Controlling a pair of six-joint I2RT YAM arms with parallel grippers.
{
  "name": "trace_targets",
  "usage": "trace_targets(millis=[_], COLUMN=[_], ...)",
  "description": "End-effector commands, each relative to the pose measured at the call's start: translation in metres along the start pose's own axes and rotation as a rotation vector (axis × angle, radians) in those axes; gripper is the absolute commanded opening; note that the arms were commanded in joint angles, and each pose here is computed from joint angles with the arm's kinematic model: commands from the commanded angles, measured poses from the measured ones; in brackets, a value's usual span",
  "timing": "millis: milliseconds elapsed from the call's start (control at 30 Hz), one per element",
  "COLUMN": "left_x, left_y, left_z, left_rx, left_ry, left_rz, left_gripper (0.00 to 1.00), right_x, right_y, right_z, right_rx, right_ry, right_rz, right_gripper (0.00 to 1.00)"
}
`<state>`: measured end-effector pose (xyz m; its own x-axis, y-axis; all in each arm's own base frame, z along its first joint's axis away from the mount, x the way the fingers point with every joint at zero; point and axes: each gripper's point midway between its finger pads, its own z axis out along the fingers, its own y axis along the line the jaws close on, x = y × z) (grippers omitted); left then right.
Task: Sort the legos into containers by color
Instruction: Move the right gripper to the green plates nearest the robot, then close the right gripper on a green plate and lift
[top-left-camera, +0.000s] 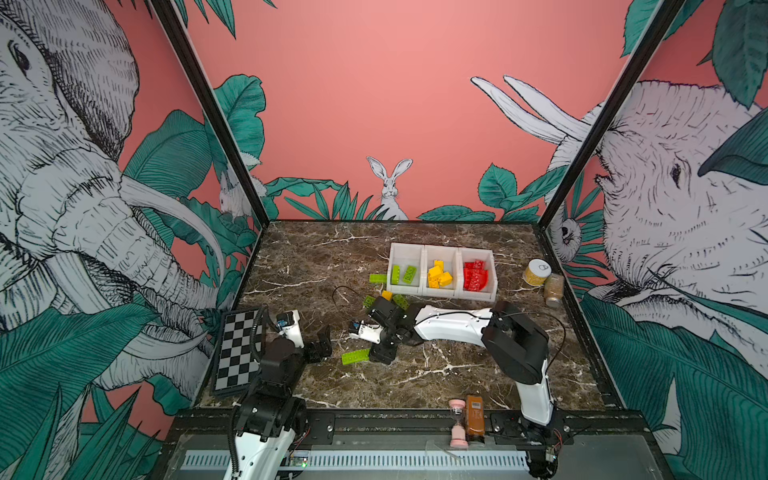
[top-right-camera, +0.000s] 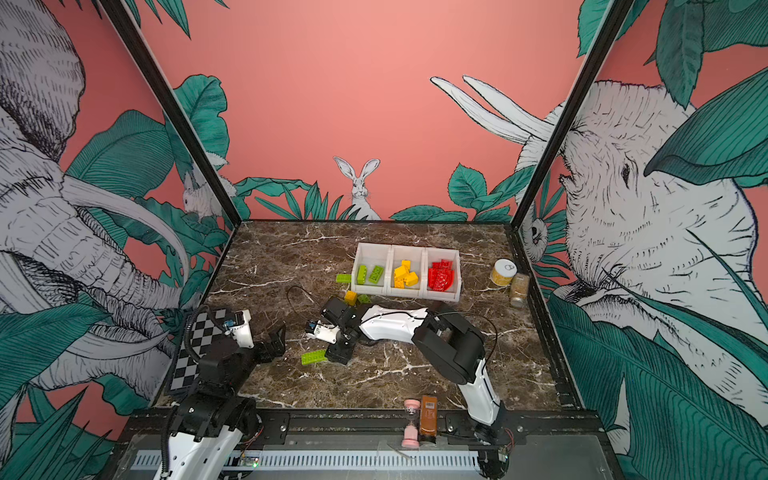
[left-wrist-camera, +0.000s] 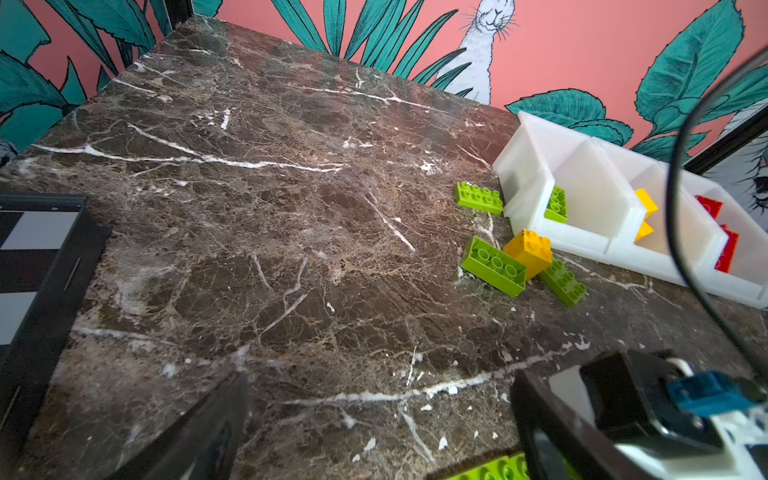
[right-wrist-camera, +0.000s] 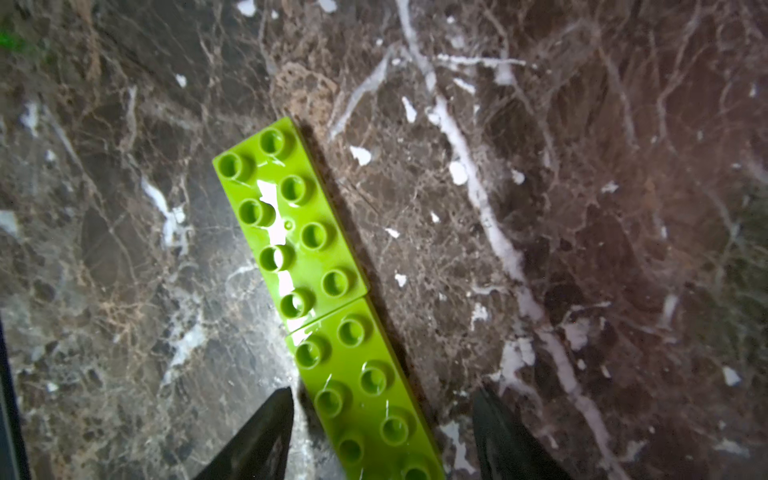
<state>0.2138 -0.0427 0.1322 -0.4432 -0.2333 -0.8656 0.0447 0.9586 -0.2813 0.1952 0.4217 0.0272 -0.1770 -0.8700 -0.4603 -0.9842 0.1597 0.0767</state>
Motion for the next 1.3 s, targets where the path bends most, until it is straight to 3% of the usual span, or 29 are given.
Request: trace_targets(millis=[0,333,833,1033,1267], left_x=[0.000,0.000,0.001,0.001,0.001], left_y=[-0.002,-0.002,-0.003,-0.004,-0.005], left_z=[0.001,0.003,0.005,0.006,0.006], left_rx=[0.015,0.015,0.014,0.021,0.027], left_ry=[-0.008,-0.009,-0.001,0.002,0.005], left_rz=[-0.010,-0.010,-0.008,-0.005,-0.002], left_gripper=[0.99,0.99,0.99,0.99,0.99], right_x=[0.004,0.011,0.008,0.000,-0.029], right_y=[0.002,-0.002,-0.020,-0.034,-0.057], right_z=[0.005,0.010,-0.003,-0.021,-0.066], right_rx=[-0.002,0.005,0.034,0.090,0.159], right_ry=[0.021,0.045,-0.046,-0.115,-0.251], right_rz=[-0.019,-0.007,0.165,0.270,0.374], right_gripper=[0.63,0.48,0.32,0.25,0.22])
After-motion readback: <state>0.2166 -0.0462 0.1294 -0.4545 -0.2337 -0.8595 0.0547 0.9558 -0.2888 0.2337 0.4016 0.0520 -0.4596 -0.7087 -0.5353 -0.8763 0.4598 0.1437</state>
